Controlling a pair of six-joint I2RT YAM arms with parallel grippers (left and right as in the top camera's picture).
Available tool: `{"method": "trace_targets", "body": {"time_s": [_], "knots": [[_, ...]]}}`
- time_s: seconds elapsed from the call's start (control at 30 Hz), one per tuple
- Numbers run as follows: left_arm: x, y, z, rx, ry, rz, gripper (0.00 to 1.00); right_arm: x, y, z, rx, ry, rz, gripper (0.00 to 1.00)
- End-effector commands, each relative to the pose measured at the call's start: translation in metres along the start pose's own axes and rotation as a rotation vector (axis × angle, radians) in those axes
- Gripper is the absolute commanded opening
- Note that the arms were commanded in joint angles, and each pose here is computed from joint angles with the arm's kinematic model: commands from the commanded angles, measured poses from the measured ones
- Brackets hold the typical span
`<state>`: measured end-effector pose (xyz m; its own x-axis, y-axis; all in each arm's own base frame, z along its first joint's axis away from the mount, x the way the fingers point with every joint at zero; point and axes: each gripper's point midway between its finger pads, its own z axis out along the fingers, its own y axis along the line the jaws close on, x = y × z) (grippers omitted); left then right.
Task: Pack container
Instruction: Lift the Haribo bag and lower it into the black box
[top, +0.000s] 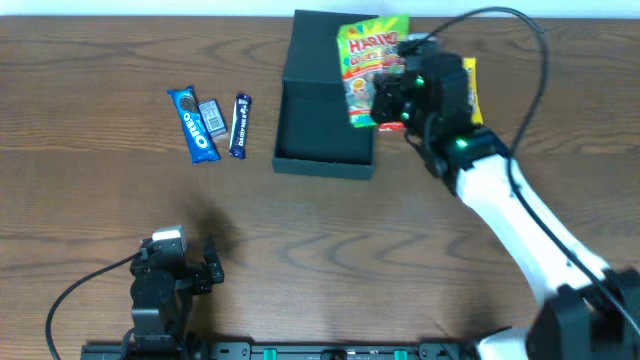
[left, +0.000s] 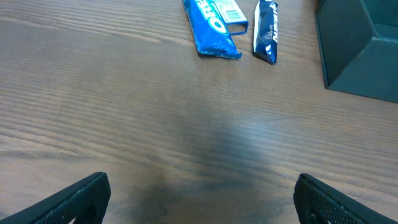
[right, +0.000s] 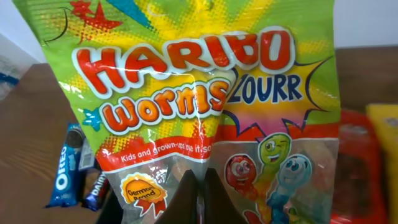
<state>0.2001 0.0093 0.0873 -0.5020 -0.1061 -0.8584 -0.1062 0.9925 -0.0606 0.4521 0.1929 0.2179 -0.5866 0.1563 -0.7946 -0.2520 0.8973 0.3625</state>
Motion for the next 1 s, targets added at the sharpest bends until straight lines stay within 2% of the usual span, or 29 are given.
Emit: {"method": "trace_targets", "body": {"time_s": [0.0,0.27,0.53,0.7,0.97], "knots": [[0.003,-0.001,0.001,0.007,0.004,0.011,0.95,-0.003,0.026,0.019,-0.04,0.008,0.051,0.01],[0.003,-0.001,0.001,0.007,0.004,0.01,0.95,0.022,0.043,0.055,0.006,0.087,0.152,0.01],[0.003,-0.001,0.001,0.006,0.005,0.011,0.95,0.077,0.024,0.07,0.12,0.246,0.385,0.01],[0.003,-0.001,0.001,0.007,0.004,0.011,0.95,0.099,0.014,0.07,0.176,0.315,0.413,0.01],[0.003,-0.001,0.001,0.007,0.005,0.01,0.95,0.111,-0.003,0.062,0.244,0.364,0.418,0.01]]}}
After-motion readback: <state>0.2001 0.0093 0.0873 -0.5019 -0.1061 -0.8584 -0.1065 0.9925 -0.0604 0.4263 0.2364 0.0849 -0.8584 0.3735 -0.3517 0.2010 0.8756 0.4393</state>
